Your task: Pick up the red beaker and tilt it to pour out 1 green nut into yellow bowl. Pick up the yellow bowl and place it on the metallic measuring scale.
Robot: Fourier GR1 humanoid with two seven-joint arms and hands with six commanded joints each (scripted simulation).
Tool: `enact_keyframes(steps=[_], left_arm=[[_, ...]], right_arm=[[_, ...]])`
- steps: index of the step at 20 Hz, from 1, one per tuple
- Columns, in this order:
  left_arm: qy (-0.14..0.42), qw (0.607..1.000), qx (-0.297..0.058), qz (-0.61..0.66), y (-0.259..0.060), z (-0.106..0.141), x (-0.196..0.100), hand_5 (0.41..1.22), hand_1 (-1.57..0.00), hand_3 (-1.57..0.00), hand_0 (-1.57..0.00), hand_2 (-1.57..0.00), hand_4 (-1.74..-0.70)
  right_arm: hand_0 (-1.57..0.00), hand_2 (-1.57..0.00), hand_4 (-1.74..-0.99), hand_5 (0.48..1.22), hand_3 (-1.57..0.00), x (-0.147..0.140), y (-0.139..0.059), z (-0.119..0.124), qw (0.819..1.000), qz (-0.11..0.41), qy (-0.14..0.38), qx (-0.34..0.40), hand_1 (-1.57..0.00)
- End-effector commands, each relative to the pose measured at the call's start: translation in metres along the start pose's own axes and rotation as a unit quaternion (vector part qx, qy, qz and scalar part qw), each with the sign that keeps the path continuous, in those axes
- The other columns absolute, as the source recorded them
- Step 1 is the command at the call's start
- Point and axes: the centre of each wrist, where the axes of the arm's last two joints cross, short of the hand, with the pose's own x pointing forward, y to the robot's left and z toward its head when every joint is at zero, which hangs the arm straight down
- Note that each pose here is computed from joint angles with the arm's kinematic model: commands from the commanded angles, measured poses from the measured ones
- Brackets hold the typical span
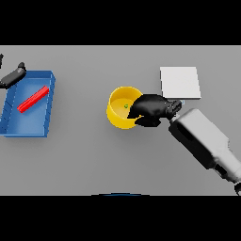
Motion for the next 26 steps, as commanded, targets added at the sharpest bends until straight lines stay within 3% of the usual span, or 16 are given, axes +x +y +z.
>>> enact_keyframes(steps=[1, 6, 9, 10, 14, 17, 20, 22, 23, 26], left_arm=[[-0.002, 1.0, 0.001, 0.0, 0.0, 0.002, 0.002, 0.731, 0.0, 0.0, 0.0, 0.0, -0.79], [-0.015, 1.0, 0.002, 0.006, 0.004, -0.002, 0.003, 0.737, 0.0, 0.0, 0.0, 0.0, -0.8], [-0.012, 1.0, 0.005, 0.004, 0.007, -0.002, 0.004, 0.747, 0.0, 0.0, 0.0, 0.0, -0.8], [-0.011, 1.0, 0.002, 0.003, 0.006, -0.002, 0.001, 0.748, 0.0, 0.0, 0.0, 0.0, -0.79], [-0.016, 1.0, 0.005, 0.007, 0.011, 0.0, 0.009, 0.754, 0.0, 0.0, 0.0, 0.0, -0.79], [-0.009, 1.0, 0.001, 0.008, 0.006, -0.002, 0.005, 0.757, 0.0, 0.0, 0.0, 0.0, -0.8], [-0.004, 1.0, 0.006, 0.007, 0.009, -0.003, 0.003, 0.754, 0.0, 0.0, 0.0, 0.0, -0.8], [-0.009, 1.0, 0.005, 0.008, 0.009, -0.001, 0.004, 0.753, 0.0, 0.0, 0.0, 0.0, -0.8], [-0.009, 1.0, 0.004, 0.012, 0.008, 0.0, 0.004, 0.752, 0.0, 0.0, 0.0, 0.0, -0.81], [-0.003, 1.0, 0.007, 0.018, 0.011, 0.002, 0.004, 0.762, 0.0, 0.0, 0.0, 0.0, -0.82]], right_arm=[[-1.54, -1.54, -1.719, 1.216, -1.34, -0.001, -0.005, 0.002, 1.0, 0.008, 0.004, -0.005, -1.54], [-1.56, -1.56, -1.724, 1.218, -1.35, -0.006, -0.021, 0.014, 0.999, 0.008, 0.032, -0.005, -1.55], [-1.57, -1.56, -1.723, 1.219, -1.27, -0.017, -0.033, 0.02, 0.998, 0.009, 0.053, -0.023, -1.56], [-1.47, -1.57, -1.723, 1.22, -1.28, -0.022, -0.036, 0.025, 0.997, 0.017, 0.068, -0.03, -1.53], [-1.53, -1.57, -1.725, 1.22, -1.38, -0.043, -0.049, 0.04, 0.992, 0.022, 0.114, -0.048, -1.56], [-1.55, -1.57, -1.725, 1.221, -1.41, -0.058, -0.051, 0.049, 0.989, 0.017, 0.135, -0.059, -1.56], [-1.56, -1.57, -1.724, 1.221, -1.31, -0.076, -0.055, 0.053, 0.983, 0.018, 0.169, -0.065, -1.57], [-1.56, -1.57, -1.723, 1.221, -1.27, -0.082, -0.058, 0.054, 0.984, 0.019, 0.165, -0.062, -1.57], [-1.57, -1.57, -1.725, 1.221, -1.33, -0.082, -0.056, 0.052, 0.985, 0.018, 0.162, -0.063, -1.55], [-1.54, -1.53, -1.727, 1.221, -1.45, -0.111, -0.044, 0.059, 0.972, -0.001, 0.225, -0.065, -1.46]])
